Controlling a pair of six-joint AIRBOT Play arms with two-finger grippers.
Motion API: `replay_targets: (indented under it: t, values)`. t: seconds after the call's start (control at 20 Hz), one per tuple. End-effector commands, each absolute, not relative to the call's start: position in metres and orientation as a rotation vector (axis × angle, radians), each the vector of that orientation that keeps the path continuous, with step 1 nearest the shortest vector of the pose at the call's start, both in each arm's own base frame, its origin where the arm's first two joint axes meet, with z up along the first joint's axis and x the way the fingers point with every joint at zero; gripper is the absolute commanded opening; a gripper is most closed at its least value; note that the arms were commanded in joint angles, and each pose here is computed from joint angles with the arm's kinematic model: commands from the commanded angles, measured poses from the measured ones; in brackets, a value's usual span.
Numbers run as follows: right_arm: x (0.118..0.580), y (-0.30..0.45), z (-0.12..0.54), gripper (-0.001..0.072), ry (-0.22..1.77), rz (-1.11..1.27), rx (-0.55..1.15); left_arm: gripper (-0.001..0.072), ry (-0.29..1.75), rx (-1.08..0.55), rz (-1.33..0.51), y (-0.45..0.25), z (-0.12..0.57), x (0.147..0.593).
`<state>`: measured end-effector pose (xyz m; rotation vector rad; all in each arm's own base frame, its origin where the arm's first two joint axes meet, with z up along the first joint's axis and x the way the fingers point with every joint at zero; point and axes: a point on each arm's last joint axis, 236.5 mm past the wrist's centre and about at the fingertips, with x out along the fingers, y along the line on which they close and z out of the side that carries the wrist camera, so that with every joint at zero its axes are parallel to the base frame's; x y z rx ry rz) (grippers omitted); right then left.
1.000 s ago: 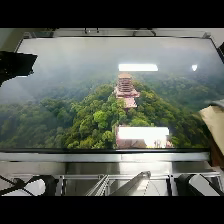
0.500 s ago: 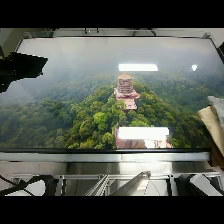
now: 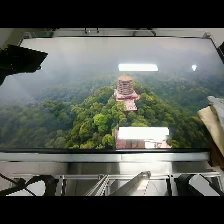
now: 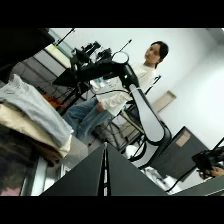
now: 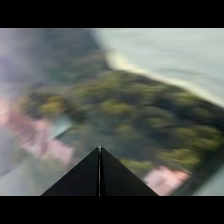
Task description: Fold the shirts.
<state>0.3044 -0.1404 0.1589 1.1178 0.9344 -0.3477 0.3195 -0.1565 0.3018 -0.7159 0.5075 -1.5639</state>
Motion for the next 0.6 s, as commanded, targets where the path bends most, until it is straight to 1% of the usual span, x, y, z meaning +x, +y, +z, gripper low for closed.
replay_targets:
  t: [0.0, 0.15, 0.35, 0.45, 0.55]
  values:
    - [0.356, -0.058, 0.221, 0.0013, 0.796, 0.001, 0.991, 0.0004, 0.568, -0.566, -1.392, -0.163, 0.297, 0.328]
    - [0.347, 0.025, 0.241, 0.0012, 0.805, 0.214, 0.711, 0.0004, 0.620, -0.495, -1.236, -0.167, 0.275, 0.305]
    - [0.300, 0.123, 0.254, 0.0012, 0.742, 0.433, 0.404, 0.0005, 0.674, -0.495, -1.102, -0.176, 0.226, 0.250]
    - [0.270, 0.158, 0.241, 0.0012, 0.732, 0.533, 0.307, 0.0009, 0.642, -0.491, -1.026, -0.178, 0.203, 0.229]
    - [0.236, 0.189, 0.212, 0.0012, 0.772, 0.646, 0.279, 0.0024, 0.583, -0.477, -0.975, -0.181, 0.187, 0.207]
